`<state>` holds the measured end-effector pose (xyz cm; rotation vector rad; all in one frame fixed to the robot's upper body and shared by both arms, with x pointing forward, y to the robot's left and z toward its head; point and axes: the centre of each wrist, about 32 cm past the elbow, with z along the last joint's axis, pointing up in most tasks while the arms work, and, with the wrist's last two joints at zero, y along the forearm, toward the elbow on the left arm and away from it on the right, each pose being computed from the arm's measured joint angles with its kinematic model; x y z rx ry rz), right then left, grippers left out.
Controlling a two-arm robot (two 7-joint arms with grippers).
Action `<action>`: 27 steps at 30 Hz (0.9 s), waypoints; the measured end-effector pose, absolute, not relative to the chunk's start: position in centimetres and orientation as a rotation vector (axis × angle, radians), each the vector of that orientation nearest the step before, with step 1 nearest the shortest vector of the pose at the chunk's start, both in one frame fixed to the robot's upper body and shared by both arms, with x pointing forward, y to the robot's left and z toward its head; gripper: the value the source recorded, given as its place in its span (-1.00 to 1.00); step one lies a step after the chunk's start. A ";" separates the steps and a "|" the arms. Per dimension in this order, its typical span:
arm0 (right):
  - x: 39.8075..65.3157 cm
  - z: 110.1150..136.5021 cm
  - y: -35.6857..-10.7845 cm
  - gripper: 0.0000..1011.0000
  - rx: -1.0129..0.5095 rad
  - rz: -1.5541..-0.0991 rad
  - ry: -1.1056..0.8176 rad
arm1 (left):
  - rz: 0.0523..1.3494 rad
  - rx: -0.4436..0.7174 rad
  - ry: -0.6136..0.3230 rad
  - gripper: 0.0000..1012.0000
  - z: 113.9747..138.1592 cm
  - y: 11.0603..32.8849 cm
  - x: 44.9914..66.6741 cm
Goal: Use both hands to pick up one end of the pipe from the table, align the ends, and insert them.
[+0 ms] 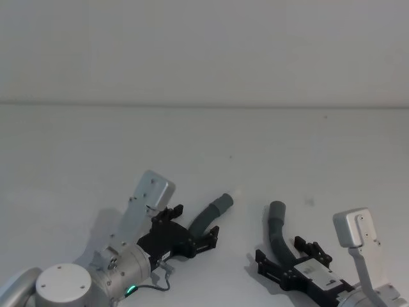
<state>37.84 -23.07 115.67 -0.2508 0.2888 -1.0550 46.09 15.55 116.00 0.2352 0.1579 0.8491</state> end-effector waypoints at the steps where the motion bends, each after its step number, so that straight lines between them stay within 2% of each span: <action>1: 37.8 115.7 -23.1 0.98 -0.251 -1.055 0.289 | 0.849 0.235 0.158 0.98 116.0 15.6 46.1; 9: 37.8 115.6 -23.0 0.98 -0.247 -1.059 0.288 | 0.785 0.266 0.027 0.98 116.3 15.6 46.4; 15: 37.8 115.5 -23.0 0.98 -0.244 -1.063 0.286 | 0.757 0.280 -0.027 0.98 116.4 15.6 46.4; 20: 37.8 115.5 -23.0 0.82 -0.242 -1.065 0.283 | 0.738 0.289 -0.061 0.98 116.5 15.6 46.5; 27: 37.8 115.5 -23.0 0.38 -0.241 -1.067 0.281 | 0.723 0.296 -0.088 0.98 116.5 15.6 46.5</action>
